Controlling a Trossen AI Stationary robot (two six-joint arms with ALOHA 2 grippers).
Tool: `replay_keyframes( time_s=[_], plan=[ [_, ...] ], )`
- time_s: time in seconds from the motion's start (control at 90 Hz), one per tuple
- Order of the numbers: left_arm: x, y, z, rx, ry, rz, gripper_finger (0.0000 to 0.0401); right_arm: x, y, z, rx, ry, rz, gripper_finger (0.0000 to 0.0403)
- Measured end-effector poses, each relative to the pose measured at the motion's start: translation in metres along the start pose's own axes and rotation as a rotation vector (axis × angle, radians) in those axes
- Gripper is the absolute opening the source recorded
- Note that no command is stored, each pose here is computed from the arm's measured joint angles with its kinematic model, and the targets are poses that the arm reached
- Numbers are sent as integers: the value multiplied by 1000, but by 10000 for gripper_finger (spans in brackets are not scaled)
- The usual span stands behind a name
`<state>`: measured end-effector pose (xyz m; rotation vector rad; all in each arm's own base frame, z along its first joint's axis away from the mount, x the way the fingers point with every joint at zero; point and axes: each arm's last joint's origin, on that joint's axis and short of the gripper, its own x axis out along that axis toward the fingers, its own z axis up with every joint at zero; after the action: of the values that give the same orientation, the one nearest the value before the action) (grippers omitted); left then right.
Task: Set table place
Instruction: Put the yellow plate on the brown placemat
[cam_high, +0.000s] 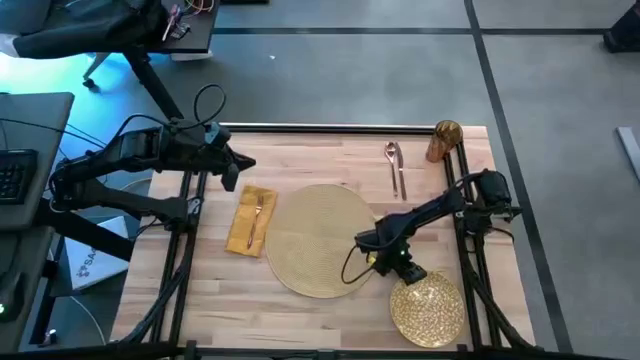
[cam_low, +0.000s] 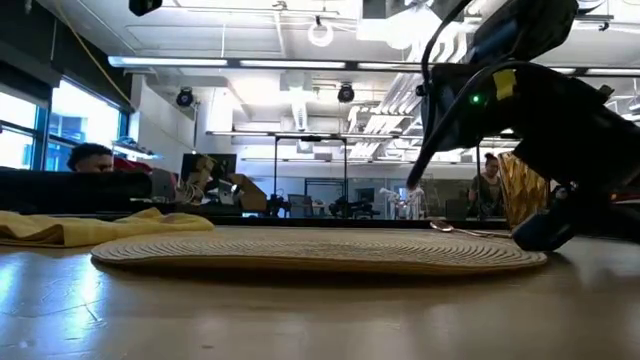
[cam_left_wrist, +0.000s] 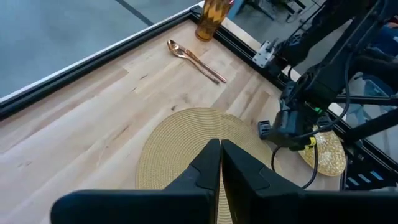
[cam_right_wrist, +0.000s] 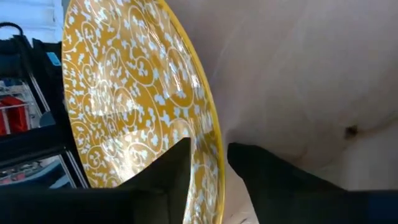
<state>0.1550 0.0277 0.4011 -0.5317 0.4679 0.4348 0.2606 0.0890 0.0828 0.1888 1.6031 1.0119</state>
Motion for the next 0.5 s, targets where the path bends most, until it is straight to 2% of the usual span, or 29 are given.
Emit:
replay_keyframes(
  time_s=[0.111, 0.267, 0.5],
  plan=[
    [0, 0, 0, 0, 0, 0, 0, 1, 1, 1, -9, 5, -12, 88],
    [0, 0, 0, 0, 0, 1, 0, 2, 2, 2, -16, -4, 8, 16],
    [0, 0, 0, -13, 0, 0, 0, -1, 7, 0, -56, -7, 25, 5]
  ],
)
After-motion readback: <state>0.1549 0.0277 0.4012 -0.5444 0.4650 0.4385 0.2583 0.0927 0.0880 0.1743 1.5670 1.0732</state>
